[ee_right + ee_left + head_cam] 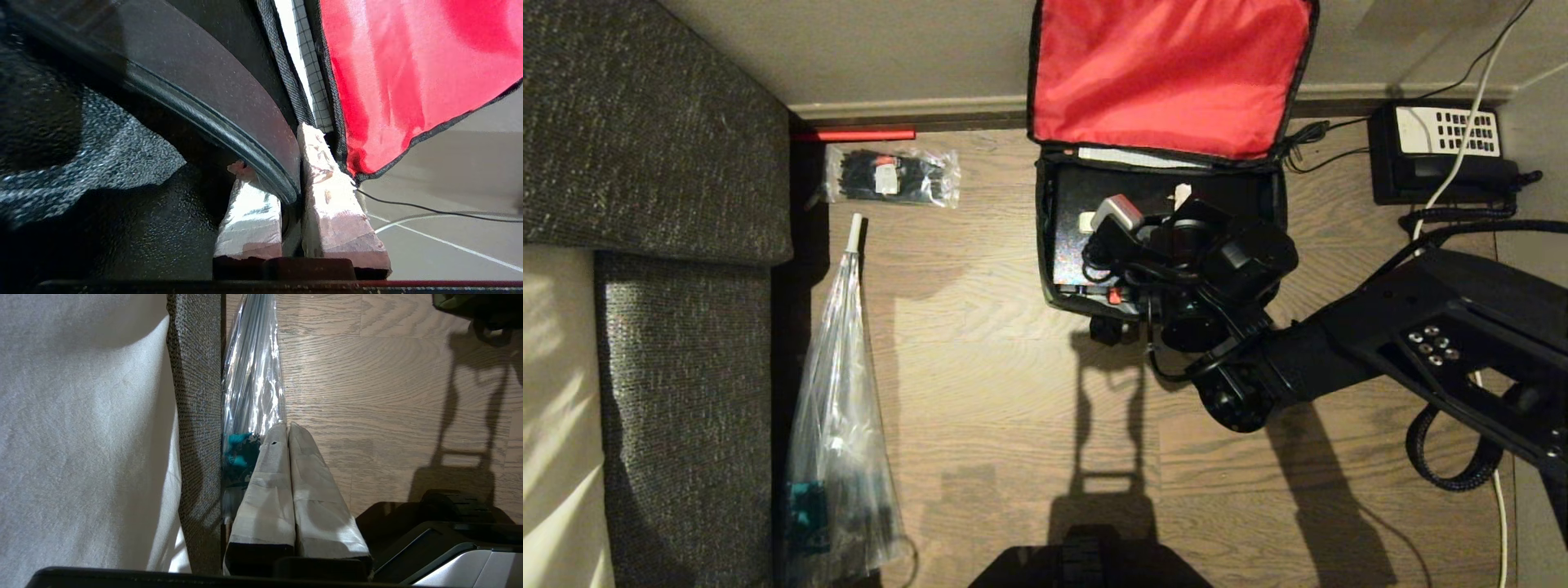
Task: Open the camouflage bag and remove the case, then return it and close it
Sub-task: Lift the black box
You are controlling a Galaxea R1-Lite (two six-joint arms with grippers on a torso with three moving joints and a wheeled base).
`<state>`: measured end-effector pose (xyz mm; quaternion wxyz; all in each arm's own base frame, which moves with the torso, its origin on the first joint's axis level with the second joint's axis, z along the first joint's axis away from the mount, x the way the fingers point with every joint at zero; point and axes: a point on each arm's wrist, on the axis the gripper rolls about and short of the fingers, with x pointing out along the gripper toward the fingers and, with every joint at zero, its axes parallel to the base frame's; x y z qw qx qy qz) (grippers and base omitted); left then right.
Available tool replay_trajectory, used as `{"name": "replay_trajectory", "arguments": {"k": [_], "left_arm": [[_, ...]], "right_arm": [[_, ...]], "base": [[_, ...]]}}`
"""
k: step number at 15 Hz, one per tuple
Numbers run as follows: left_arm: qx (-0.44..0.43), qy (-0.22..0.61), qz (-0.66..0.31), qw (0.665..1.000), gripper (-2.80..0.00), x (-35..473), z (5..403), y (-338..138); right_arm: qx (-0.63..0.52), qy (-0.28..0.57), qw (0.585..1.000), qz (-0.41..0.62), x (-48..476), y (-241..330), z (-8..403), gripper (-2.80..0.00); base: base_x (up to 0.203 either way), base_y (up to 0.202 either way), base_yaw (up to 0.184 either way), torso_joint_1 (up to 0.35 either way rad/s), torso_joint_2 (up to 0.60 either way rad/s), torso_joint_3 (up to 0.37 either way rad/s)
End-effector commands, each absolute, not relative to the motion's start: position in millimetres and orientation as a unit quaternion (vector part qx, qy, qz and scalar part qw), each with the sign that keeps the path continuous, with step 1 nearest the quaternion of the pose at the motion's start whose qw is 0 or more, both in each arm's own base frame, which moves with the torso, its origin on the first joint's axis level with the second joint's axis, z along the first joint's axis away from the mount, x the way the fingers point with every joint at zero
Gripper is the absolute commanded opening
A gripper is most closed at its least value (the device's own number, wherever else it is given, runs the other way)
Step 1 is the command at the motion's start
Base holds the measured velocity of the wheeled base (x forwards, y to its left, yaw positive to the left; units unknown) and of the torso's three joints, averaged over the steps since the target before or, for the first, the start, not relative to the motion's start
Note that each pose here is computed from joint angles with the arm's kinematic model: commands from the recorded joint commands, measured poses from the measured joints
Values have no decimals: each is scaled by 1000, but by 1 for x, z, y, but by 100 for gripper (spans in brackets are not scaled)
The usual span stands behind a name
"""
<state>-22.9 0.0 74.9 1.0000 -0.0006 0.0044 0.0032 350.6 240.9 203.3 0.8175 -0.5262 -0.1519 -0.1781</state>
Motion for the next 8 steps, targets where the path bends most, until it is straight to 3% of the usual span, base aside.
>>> {"name": "replay_trajectory", "arguments": {"k": [1,8], "left_arm": [[-1,5,3,1000,-280,-23,75,0],[-1,5,4,1000,-280,-23,75,0]], "right_arm": [[-512,-167,821,-189,339,237,222,-280],[-509,-167,827,-170,314,244,228,-280]], "base": [[0,0,0,0,0,0],[0,0,0,0,0,0]]}}
